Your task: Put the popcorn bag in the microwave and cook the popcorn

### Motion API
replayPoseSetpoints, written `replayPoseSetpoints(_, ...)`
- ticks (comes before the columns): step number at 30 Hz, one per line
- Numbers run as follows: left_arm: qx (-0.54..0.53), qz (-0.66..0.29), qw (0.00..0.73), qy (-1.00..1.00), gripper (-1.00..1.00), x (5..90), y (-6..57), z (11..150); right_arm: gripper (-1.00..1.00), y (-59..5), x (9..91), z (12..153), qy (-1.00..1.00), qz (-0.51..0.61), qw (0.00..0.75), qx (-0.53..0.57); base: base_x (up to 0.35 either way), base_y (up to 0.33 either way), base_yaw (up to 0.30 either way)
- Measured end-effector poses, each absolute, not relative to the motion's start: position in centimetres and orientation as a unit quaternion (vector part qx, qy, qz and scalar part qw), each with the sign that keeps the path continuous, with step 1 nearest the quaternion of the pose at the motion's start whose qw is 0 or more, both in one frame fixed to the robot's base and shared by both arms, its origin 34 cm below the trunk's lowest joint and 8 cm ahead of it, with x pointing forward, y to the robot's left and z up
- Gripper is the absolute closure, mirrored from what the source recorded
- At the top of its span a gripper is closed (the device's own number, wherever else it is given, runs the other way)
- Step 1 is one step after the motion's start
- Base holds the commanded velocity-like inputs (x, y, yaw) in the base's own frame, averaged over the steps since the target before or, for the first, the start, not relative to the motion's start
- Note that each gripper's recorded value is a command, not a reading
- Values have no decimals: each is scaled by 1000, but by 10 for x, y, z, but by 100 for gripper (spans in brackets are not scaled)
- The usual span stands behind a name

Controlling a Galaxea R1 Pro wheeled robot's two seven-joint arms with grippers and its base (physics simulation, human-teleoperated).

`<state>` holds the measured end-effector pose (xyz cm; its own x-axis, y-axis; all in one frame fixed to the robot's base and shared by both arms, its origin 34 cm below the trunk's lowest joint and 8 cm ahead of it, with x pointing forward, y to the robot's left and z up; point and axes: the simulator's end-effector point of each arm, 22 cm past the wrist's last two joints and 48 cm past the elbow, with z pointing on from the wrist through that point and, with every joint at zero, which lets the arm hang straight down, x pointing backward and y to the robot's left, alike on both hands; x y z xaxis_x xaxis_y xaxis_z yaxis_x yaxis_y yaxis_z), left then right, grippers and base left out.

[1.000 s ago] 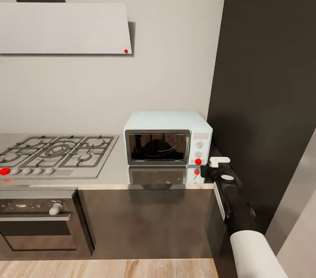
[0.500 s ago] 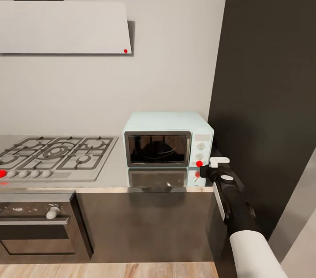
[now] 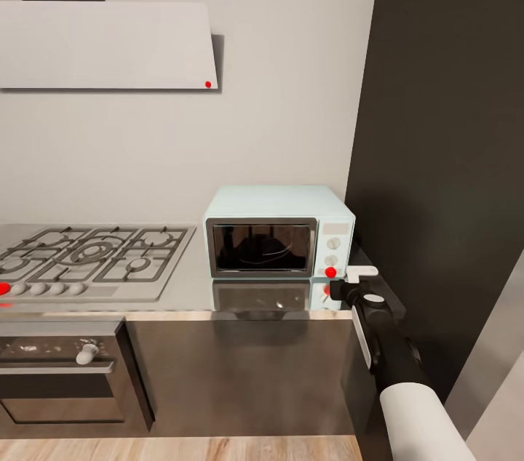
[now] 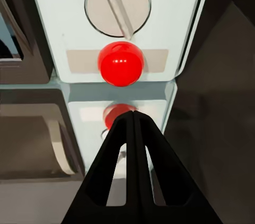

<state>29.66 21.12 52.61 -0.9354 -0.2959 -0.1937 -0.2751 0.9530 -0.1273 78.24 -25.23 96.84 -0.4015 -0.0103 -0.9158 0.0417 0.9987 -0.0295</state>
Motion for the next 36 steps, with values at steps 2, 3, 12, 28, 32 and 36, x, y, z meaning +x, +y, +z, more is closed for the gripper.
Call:
replayPoseSetpoints(2,-145,-49,106,983,-100,296,211,526,100,-252,782,968,837,-24,547,9,34,0,0)
replayPoseSetpoints(3,-145,-49,105,983,-100,296,211,526,100,-252,782,968,837,-24,547,9,84,0,0)
replayPoseSetpoints(12,-145,-49,106,982,-100,297,211,526,100,-250,780,954,845,-22,534,8,155,0,0)
replayPoseSetpoints(28,-145,-48,106,982,-100,297,212,526,100,-251,779,949,848,-23,530,6,19,0,0)
replayPoseSetpoints(32,-145,-48,106,982,-100,297,212,526,100,-250,779,949,848,-24,530,6,83,0,0)
replayPoseSetpoints(36,-145,-48,106,982,-100,297,212,526,100,-251,779,949,848,-24,530,6,86,0,0)
